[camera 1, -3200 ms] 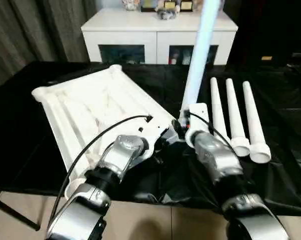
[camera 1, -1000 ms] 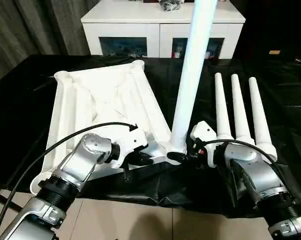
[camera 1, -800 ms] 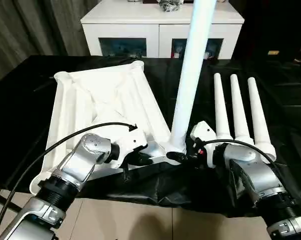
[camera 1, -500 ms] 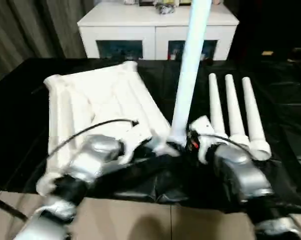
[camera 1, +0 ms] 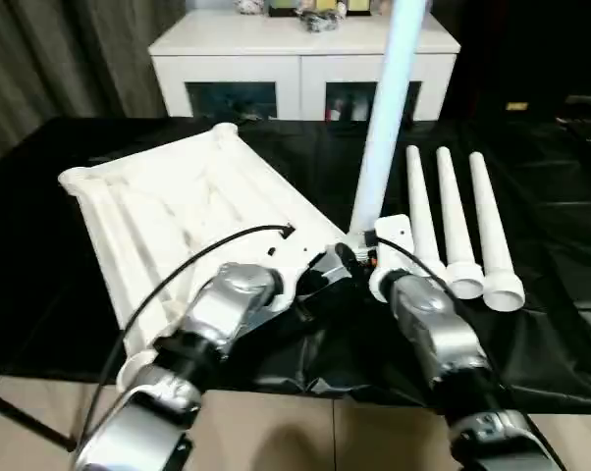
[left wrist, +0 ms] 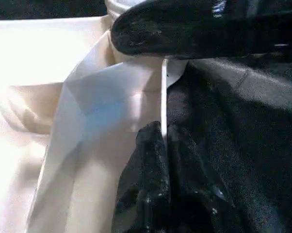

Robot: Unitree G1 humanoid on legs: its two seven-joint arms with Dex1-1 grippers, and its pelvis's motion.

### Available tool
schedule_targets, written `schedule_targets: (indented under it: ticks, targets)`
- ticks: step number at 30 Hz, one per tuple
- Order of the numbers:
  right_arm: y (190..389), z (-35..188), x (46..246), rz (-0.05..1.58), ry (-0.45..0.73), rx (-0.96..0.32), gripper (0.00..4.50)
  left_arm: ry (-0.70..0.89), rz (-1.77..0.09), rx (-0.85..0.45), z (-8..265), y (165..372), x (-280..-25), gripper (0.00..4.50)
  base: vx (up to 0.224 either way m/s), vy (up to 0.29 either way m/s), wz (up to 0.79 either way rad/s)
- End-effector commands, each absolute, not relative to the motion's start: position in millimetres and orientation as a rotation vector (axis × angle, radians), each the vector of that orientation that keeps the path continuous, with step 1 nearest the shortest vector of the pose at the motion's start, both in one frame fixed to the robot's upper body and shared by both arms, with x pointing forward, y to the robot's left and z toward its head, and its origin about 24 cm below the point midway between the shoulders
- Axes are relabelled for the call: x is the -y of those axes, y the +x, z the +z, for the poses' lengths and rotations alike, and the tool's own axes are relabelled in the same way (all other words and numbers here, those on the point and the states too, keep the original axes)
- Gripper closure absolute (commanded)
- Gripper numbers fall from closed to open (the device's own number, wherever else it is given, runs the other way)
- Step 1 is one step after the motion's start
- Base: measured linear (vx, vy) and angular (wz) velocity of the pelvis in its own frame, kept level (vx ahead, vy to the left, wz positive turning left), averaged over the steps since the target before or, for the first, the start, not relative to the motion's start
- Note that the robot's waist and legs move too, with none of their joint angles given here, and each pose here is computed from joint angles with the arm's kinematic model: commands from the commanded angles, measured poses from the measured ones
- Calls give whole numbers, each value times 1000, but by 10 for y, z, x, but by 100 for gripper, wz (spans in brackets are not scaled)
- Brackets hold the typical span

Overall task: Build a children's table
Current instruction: Rotate leg to tighten

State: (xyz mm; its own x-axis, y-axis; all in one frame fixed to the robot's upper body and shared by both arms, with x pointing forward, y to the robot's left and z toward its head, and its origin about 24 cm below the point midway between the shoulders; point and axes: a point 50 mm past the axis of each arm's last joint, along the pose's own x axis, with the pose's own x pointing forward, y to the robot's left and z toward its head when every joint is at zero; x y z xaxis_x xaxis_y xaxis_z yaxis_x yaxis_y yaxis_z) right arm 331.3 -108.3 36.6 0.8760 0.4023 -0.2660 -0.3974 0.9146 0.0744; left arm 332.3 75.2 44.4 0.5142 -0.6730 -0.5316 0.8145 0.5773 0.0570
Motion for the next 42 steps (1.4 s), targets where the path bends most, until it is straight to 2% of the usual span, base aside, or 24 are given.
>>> schedule_targets:
  ticks: [1, 4, 8, 10, 17, 19, 30, 34, 38, 42]
  targets:
    - [3286, 459, 1010, 563, -14, -264, 79, 361, -932, -552, 340, 3257, -916, 450, 0, 0, 0]
    - [3281, 495, 1057, 611, -52, -256, 57, 377, -985, -543, 351, 3228, -949, 450, 0, 0, 0]
    - [3143, 567, 1182, 883, -145, -251, 57, 402, -1158, -550, 397, 3089, -1077, 450, 0, 0, 0]
    - [3084, 575, 1211, 966, -171, -256, 57, 393, -1228, -571, 413, 3020, -1117, 450, 0, 0, 0]
    - [3020, 581, 1263, 1076, -209, -274, 57, 398, -1292, -563, 474, 2978, -1199, 450, 0, 0, 0]
    - [3029, 574, 1262, 1075, -211, -276, 57, 401, -1282, -564, 473, 2990, -1211, 450, 0, 0, 0]
    - [3033, 542, 1276, 1080, -201, -294, 162, 407, -1280, -570, 471, 2989, -1235, 450, 0, 0, 0]
    - [3035, 510, 1298, 1056, -197, -307, 176, 409, -1275, -576, 461, 2992, -1240, 450, 0, 0, 0]
    - [3061, 419, 1306, 947, -142, -340, 178, 403, -1215, -585, 427, 3034, -1229, 450, 0, 0, 0]
    - [3098, 274, 1292, 743, -68, -401, 179, 372, -1064, -577, 389, 3155, -1156, 450, 0, 0, 0]
